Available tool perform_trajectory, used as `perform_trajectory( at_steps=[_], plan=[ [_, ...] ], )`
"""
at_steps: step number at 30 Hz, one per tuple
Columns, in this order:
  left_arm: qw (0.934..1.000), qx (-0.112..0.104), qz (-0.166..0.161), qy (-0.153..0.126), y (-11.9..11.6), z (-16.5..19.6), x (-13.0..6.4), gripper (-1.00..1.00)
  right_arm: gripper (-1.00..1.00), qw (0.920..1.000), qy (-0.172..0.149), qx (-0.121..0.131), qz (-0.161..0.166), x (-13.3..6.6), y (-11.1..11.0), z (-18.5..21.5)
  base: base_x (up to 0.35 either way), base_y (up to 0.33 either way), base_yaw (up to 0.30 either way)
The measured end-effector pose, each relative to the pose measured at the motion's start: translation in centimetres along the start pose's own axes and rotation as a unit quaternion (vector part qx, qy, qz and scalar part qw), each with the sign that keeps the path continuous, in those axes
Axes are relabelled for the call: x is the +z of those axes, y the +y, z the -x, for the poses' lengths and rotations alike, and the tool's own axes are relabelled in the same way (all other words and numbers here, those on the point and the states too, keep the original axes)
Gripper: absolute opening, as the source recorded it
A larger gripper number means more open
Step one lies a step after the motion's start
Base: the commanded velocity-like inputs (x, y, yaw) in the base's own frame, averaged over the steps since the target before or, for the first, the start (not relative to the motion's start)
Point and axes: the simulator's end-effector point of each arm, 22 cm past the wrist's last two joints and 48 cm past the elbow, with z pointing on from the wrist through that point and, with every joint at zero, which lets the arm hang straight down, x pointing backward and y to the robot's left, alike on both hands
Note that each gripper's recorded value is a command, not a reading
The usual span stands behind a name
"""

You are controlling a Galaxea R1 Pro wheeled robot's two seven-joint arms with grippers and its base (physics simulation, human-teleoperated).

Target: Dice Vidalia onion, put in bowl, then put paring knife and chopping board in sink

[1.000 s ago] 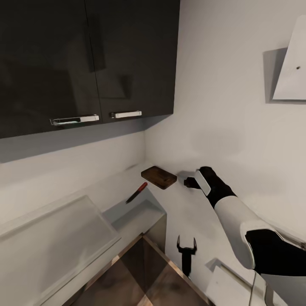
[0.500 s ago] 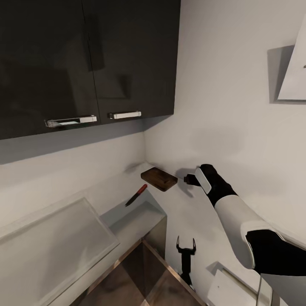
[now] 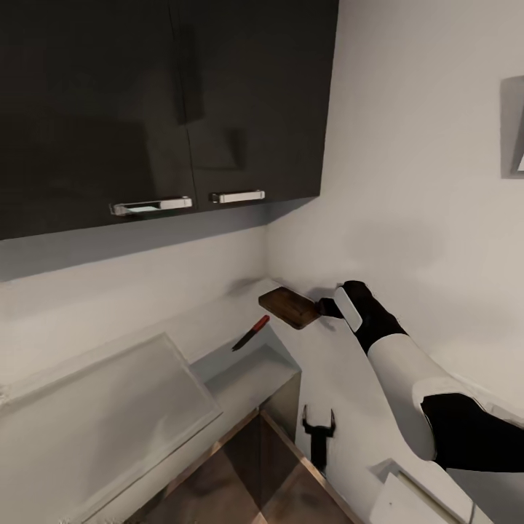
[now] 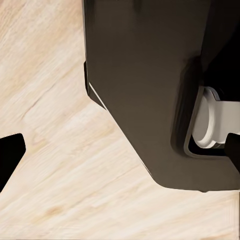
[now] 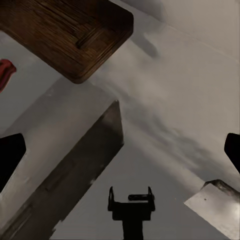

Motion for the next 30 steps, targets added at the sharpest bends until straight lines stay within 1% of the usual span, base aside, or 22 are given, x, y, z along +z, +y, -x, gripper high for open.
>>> perform_trajectory(
  at_steps=[8, 13, 15, 19, 21, 25, 26, 27, 30],
  plan=[
    [1.0000, 0.000, 0.000, 0.000, 0.0, 0.0, 0.0, 1.00, 1.00, 1.0000, 0.000, 0.000, 0.000, 0.0, 0.0, 0.0, 0.020, 0.000, 0.037],
    [1.0000, 0.000, -0.001, 0.000, -0.2, 0.0, 0.0, 1.00, 1.00, 1.0000, 0.000, 0.000, 0.000, -0.1, 0.0, 0.0, 0.203, 0.000, 0.002],
    [1.0000, 0.000, -0.004, 0.000, -0.6, -0.1, 0.0, 1.00, 1.00, 1.0000, 0.000, 0.000, 0.000, -0.1, 0.0, 0.0, 0.288, 0.000, 0.000],
    [1.0000, -0.001, -0.004, 0.000, -0.7, -0.1, 0.0, 1.00, 1.00, 1.0000, 0.001, 0.008, 0.002, 0.0, -0.1, 0.0, 0.250, 0.000, 0.000],
    [1.0000, -0.001, -0.002, 0.001, -0.4, -0.1, 0.0, 1.00, 1.00, 0.9998, 0.003, 0.017, 0.004, 0.0, -0.3, 0.0, 0.105, 0.000, 0.000],
    [0.9999, -0.004, 0.013, 0.001, 1.8, 0.0, 0.0, 1.00, 1.00, 0.9994, 0.006, 0.033, 0.007, 0.1, -0.7, 0.0, 0.038, 0.000, 0.000],
    [0.9997, -0.004, 0.022, 0.009, 3.2, -0.4, -0.1, 1.00, 1.00, 0.9992, 0.007, 0.039, 0.008, 0.2, -0.8, -0.1, 0.009, 0.000, 0.000],
    [0.9996, -0.005, 0.024, 0.014, 3.4, -0.6, -0.1, 1.00, 1.00, 0.9992, 0.007, 0.039, 0.009, 0.1, -0.8, -0.1, 0.006, 0.000, 0.000],
    [0.9989, -0.006, 0.025, 0.039, 3.8, -1.8, -0.2, 1.00, 1.00, 0.9991, 0.008, 0.041, 0.009, 0.2, -0.8, -0.1, 0.003, 0.000, 0.000]
  ],
)
